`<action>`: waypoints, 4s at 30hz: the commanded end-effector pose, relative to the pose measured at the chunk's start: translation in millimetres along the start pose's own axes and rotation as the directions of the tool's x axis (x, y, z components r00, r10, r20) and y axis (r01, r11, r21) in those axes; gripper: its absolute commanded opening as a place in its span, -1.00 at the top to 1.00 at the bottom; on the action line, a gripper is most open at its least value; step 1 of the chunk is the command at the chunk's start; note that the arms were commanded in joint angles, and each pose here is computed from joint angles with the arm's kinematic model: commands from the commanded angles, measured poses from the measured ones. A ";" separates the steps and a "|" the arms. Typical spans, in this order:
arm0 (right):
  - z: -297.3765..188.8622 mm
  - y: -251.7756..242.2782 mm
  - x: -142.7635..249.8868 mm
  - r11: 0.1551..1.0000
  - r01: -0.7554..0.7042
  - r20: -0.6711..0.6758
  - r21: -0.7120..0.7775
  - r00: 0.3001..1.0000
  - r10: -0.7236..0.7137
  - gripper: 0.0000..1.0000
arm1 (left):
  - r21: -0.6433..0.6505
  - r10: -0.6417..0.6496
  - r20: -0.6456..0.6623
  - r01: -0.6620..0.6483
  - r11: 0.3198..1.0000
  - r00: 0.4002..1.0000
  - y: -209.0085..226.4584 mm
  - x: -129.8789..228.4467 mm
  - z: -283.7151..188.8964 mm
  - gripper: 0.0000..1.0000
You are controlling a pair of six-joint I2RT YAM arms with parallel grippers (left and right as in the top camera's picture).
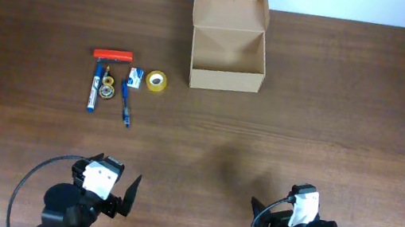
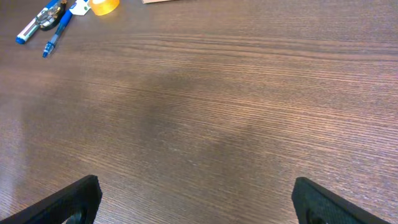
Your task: Pack container
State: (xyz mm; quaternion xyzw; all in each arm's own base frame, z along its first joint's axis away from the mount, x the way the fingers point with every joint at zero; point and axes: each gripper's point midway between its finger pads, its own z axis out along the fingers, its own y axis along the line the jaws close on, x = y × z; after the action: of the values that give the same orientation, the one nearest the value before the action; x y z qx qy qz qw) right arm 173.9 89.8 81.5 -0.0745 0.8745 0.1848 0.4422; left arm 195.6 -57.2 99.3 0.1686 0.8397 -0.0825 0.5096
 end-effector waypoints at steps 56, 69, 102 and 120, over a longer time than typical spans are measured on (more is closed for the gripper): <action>0.9 1.3 1.5 1.000 0.009 0.002 -0.010 1.000 -0.009 -0.98 | -0.004 -0.006 0.005 0.006 1.000 1.000 0.4 0.4 0.4 -0.98; -2.6 33.5 -15.4 0.983 0.023 0.060 -0.182 0.998 -0.012 -0.98 | -0.004 -0.006 0.005 0.006 1.000 1.000 0.4 0.4 0.4 -0.98; 88.6 59.3 -148.0 0.989 0.125 -0.147 -0.075 0.980 -0.134 -0.98 | -0.004 -0.006 0.005 0.006 1.000 1.000 0.4 0.4 0.4 -0.98; 210.3 -16.2 -265.4 0.987 0.161 -0.169 0.020 0.973 -0.155 -1.00 | -0.004 -0.006 0.005 0.006 1.000 1.000 0.4 0.4 0.4 -0.99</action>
State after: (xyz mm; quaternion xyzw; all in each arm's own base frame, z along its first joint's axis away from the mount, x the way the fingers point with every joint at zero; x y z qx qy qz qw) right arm 479.9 141.1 192.2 -0.1309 0.9026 0.1279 0.3897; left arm 195.6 -57.2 99.4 0.1686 0.8395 -0.0824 0.5099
